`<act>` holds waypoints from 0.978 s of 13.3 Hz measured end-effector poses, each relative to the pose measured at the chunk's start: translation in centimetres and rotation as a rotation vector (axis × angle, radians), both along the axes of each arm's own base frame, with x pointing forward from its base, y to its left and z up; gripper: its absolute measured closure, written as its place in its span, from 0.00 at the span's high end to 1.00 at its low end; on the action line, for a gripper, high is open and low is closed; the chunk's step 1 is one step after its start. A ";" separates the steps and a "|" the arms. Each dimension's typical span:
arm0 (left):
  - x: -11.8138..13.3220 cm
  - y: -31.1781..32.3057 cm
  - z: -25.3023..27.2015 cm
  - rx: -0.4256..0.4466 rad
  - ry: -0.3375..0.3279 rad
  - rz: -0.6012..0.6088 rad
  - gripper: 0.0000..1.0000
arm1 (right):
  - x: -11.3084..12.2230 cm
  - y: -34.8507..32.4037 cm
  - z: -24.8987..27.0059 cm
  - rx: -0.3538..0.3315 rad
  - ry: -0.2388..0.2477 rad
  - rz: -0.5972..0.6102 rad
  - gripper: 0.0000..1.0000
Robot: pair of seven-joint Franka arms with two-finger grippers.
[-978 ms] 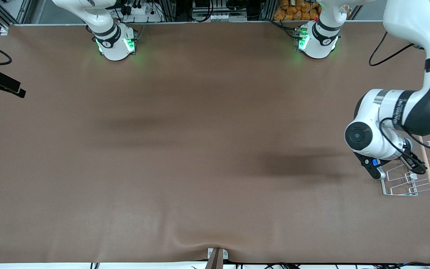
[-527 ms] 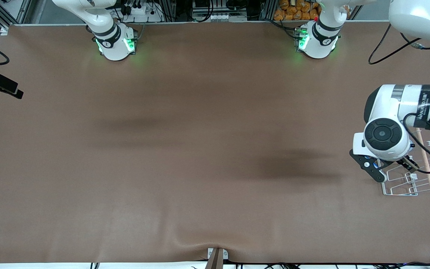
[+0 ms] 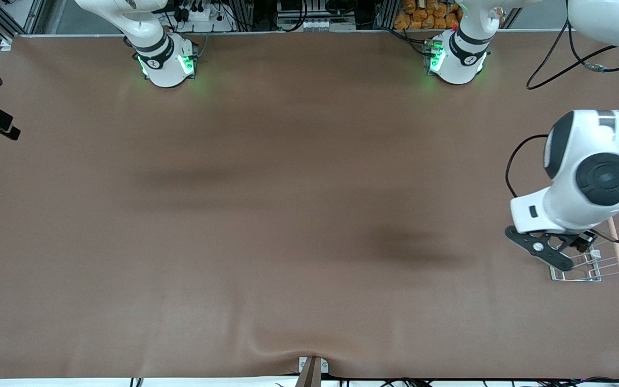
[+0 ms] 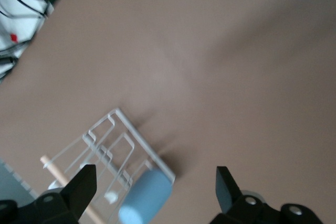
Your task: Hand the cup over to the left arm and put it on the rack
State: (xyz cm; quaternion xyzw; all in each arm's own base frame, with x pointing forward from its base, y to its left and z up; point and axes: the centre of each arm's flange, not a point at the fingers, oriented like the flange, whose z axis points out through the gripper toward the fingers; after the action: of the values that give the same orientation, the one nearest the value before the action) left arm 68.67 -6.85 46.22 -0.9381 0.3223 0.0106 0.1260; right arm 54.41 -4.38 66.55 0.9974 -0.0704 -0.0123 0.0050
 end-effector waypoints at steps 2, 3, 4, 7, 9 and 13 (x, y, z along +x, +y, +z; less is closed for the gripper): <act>0.6 1.8 2.1 -0.087 -0.085 0.064 1.00 | 0.0 0.0 0.0 0.000 -0.001 0.001 1.00; 0.5 2.4 3.2 -0.136 -0.113 0.105 1.00 | 0.0 0.0 0.0 0.000 -0.002 -0.001 1.00; 0.3 2.7 4.2 -0.205 -0.126 0.167 1.00 | 0.0 -0.2 0.1 0.000 -0.005 -0.003 1.00; -0.7 3.1 6.3 -0.368 -0.141 0.350 1.00 | 0.1 -0.7 0.2 -0.002 -0.019 -0.013 1.00; -1.4 3.0 7.3 -0.394 -0.152 0.436 1.00 | 0.0 -1.4 0.3 -0.002 -0.020 -0.025 1.00; -4.1 0.6 10.6 -0.420 -0.193 0.599 1.00 | 0.0 -1.4 0.3 -0.002 -0.021 -0.026 1.00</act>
State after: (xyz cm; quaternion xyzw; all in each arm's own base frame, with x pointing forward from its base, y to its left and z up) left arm 64.57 -6.20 56.82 -0.9929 0.0156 -0.1077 -0.0480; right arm 54.44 -5.80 66.87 0.9965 -0.0834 -0.0019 0.0053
